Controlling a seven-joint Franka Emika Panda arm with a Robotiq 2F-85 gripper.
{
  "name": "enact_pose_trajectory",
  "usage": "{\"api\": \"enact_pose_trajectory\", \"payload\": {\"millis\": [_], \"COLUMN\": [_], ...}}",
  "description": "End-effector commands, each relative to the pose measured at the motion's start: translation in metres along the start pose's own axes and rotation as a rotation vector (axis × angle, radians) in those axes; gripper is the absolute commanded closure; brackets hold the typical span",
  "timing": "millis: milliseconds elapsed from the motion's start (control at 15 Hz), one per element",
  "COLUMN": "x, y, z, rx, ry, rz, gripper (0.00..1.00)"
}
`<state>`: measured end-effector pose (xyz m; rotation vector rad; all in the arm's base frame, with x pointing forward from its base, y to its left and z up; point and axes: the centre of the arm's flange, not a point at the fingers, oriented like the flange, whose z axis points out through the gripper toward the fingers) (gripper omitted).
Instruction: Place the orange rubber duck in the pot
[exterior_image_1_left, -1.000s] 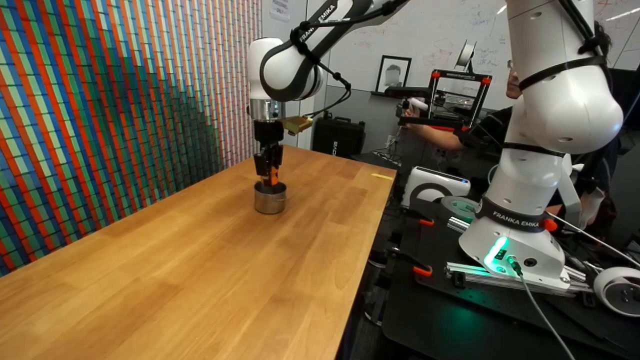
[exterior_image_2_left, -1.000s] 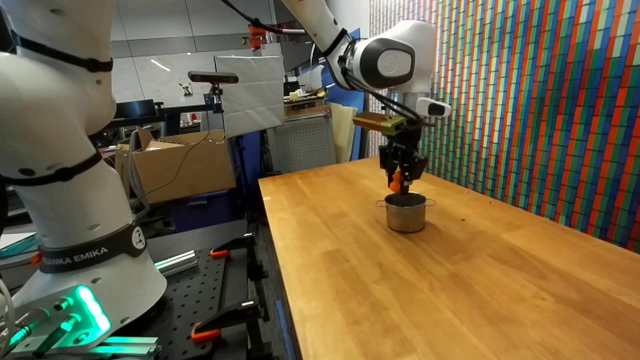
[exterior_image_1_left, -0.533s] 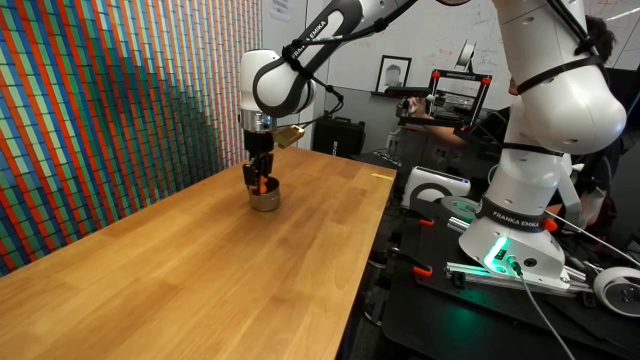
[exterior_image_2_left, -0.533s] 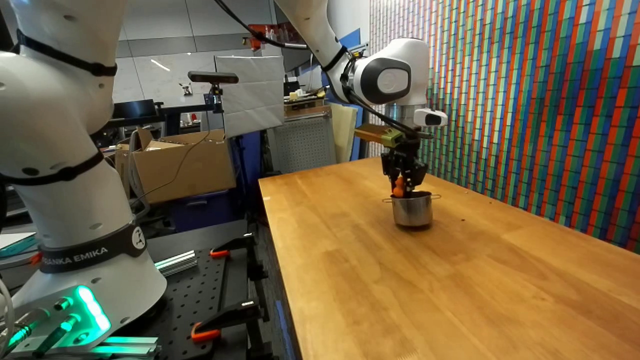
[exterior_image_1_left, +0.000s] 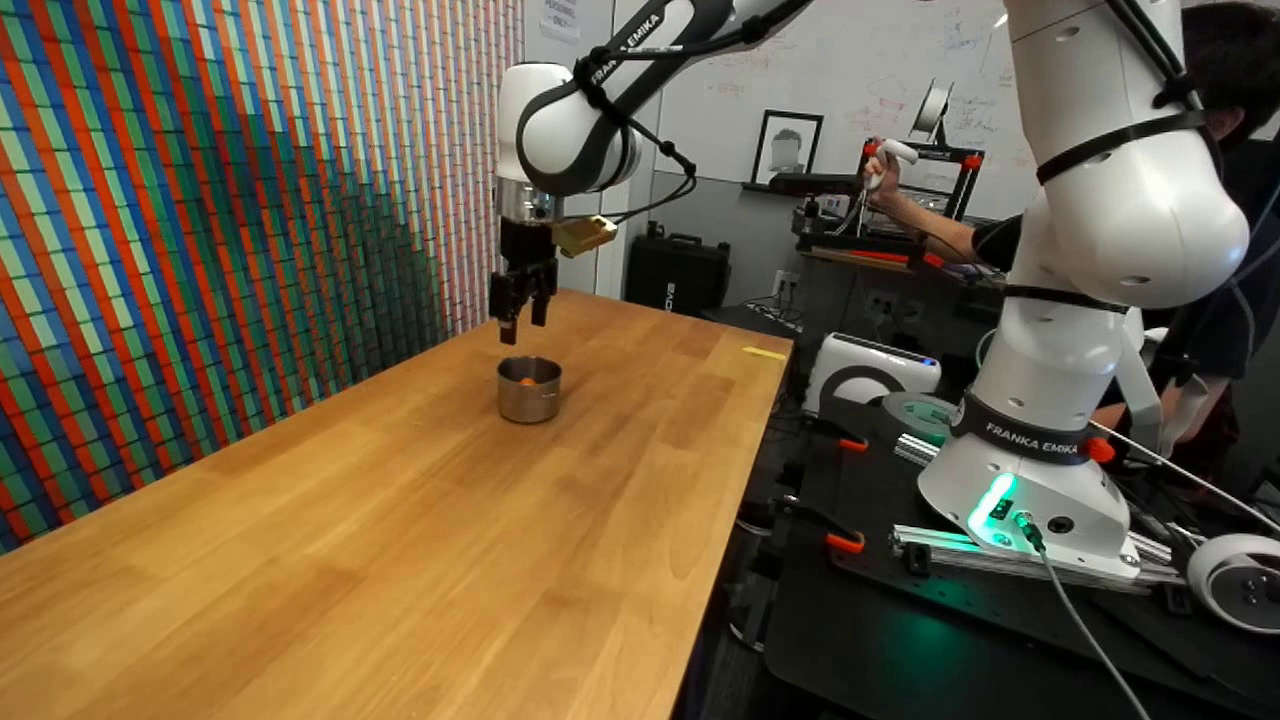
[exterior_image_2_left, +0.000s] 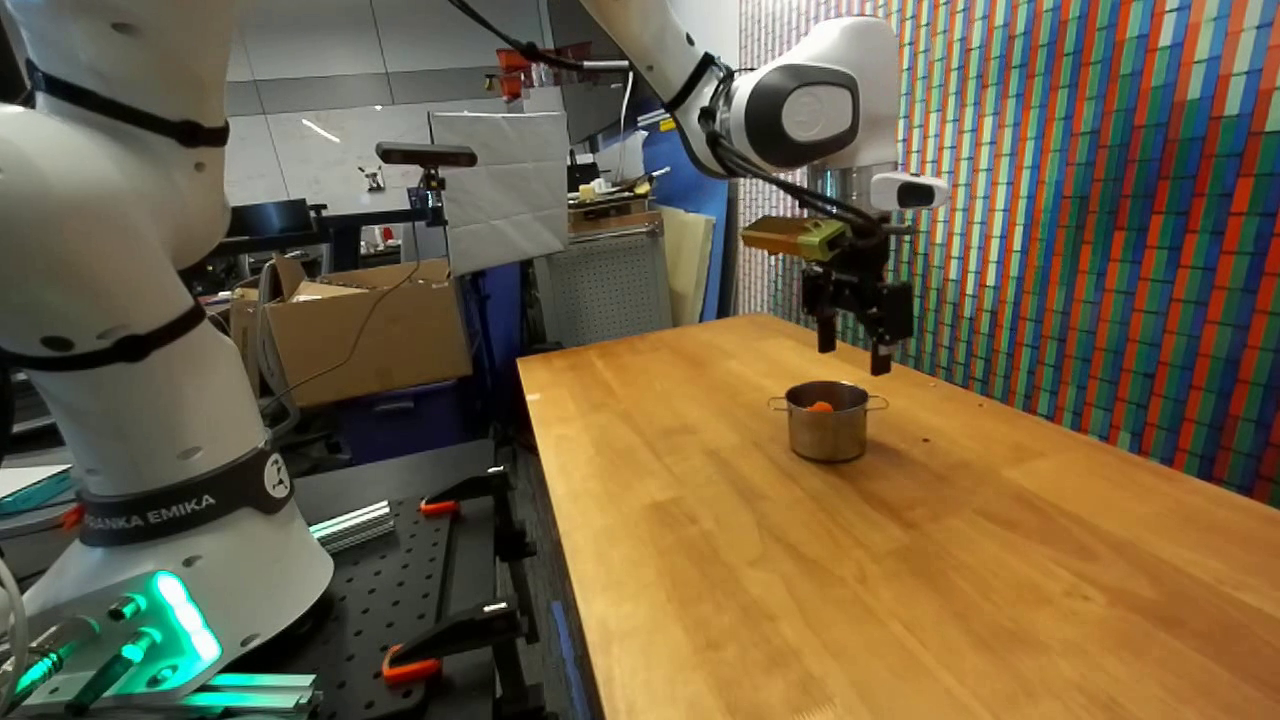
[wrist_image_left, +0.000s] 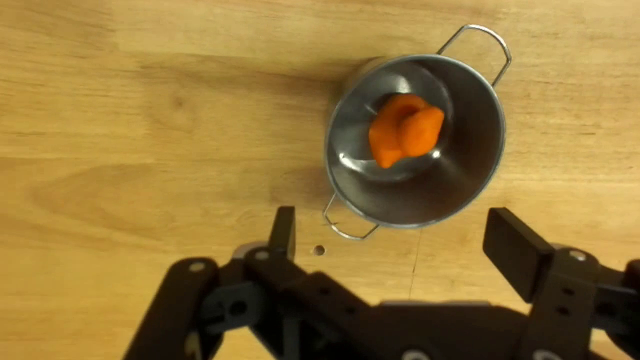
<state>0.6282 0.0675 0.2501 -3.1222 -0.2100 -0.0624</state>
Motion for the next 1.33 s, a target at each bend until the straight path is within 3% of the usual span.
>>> {"api": "enact_pose_trajectory", "payload": {"millis": [0, 333, 733, 1267], "x": [-0.006, -0.033, -0.061, -0.051], "y": [0.017, 0.04, 0.061, 0.057], "z": [-0.06, -0.119, -0.153, -0.137], "rx": [-0.02, -0.032, -0.05, -0.039], "ry": [-0.001, -0.111, -0.2, -0.205], "rz": [0.013, 0.023, 0.039, 0.051], "gripper": [0.0, 0.0, 0.0, 0.0]}}
